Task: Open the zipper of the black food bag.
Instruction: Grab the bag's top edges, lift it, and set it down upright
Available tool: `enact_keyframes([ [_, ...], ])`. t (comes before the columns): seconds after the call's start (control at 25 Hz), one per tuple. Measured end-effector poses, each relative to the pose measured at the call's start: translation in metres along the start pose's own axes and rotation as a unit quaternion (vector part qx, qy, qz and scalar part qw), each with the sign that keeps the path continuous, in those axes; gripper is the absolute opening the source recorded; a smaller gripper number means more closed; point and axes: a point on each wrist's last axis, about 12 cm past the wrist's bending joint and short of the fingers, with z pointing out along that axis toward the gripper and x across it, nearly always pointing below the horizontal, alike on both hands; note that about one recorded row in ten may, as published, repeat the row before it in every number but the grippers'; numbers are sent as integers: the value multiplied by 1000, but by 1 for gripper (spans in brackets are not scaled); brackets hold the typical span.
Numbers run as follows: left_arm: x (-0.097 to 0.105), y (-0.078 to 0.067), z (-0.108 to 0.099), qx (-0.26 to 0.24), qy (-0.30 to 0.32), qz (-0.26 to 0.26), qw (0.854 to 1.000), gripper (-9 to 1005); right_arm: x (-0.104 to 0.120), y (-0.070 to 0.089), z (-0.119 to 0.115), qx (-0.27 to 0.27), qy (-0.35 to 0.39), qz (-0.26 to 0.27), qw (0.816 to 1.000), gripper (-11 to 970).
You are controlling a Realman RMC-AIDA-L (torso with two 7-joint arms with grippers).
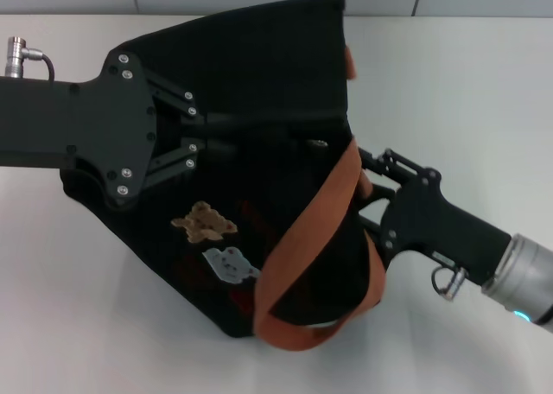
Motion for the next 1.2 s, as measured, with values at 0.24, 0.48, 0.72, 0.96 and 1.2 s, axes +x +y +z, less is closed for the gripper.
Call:
enact_keyframes([
  [0.24, 6, -1, 4, 5, -5, -11, 1000, 108, -4, -10, 15, 5, 5, -12, 1000, 669],
  [0.48, 17, -5, 9, 19, -11, -25, 999, 108, -7, -16, 9, 33, -12, -23, 999, 669],
  [0.72, 17, -5, 11, 21, -10, -27, 999, 107, -9, -17, -5, 62, -32, -46, 996, 669],
  [0.96, 16, -3, 12, 22, -10, -25, 999, 101, -8, -7, -19, 85, -42, -169, 981, 669],
  [1.2, 20, 1, 20, 21, -10, -37, 999, 101, -9, 17, -25, 109, -63, -296, 947, 669],
])
